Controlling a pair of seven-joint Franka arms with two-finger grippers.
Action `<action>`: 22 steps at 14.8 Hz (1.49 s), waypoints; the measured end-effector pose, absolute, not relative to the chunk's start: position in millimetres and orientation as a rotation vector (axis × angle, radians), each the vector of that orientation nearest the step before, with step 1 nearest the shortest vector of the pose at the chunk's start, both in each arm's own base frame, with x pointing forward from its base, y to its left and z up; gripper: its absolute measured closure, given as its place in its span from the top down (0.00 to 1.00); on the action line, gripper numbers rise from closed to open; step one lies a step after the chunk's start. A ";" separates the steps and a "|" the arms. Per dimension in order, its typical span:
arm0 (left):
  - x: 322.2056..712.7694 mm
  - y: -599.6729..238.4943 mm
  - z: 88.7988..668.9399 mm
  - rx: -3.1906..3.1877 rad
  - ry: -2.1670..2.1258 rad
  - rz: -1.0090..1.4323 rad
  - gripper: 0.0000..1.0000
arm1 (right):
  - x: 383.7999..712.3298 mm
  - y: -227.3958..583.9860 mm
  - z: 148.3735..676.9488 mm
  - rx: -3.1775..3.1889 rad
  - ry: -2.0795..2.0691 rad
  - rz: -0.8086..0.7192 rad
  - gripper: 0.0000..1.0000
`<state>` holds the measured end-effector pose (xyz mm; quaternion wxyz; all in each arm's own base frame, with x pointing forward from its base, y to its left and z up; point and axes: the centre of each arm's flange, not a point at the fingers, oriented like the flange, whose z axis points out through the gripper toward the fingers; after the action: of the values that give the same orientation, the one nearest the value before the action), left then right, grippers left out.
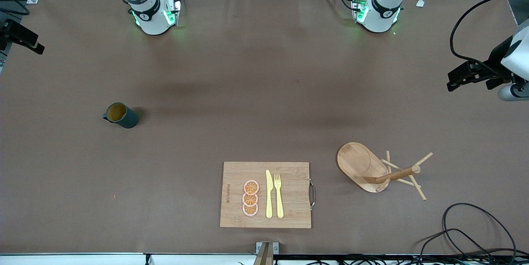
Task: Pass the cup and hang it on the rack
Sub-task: 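Reach the right gripper toward the teal mug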
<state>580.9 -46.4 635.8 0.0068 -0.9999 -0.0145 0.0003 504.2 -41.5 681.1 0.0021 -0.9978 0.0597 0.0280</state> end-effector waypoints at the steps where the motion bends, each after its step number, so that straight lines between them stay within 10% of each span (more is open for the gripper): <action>1: 580.9 -46.4 635.8 -3.128 -0.045 0.001 1.00 | 504.3 -41.5 681.2 -3.131 0.176 0.086 1.00; 17: 580.9 -45.8 635.8 -3.128 -0.047 0.001 1.00 | 506.2 -43.6 675.9 -3.132 0.062 0.104 1.00; 22: 581.0 -45.8 635.4 -3.128 -0.047 0.002 1.00 | 565.2 -45.6 586.9 -3.131 0.054 0.240 1.00</action>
<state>581.0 -45.8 635.4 0.0068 -0.9999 -0.0150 0.0008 565.2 -45.6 586.9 0.0004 -0.9969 0.0172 0.0764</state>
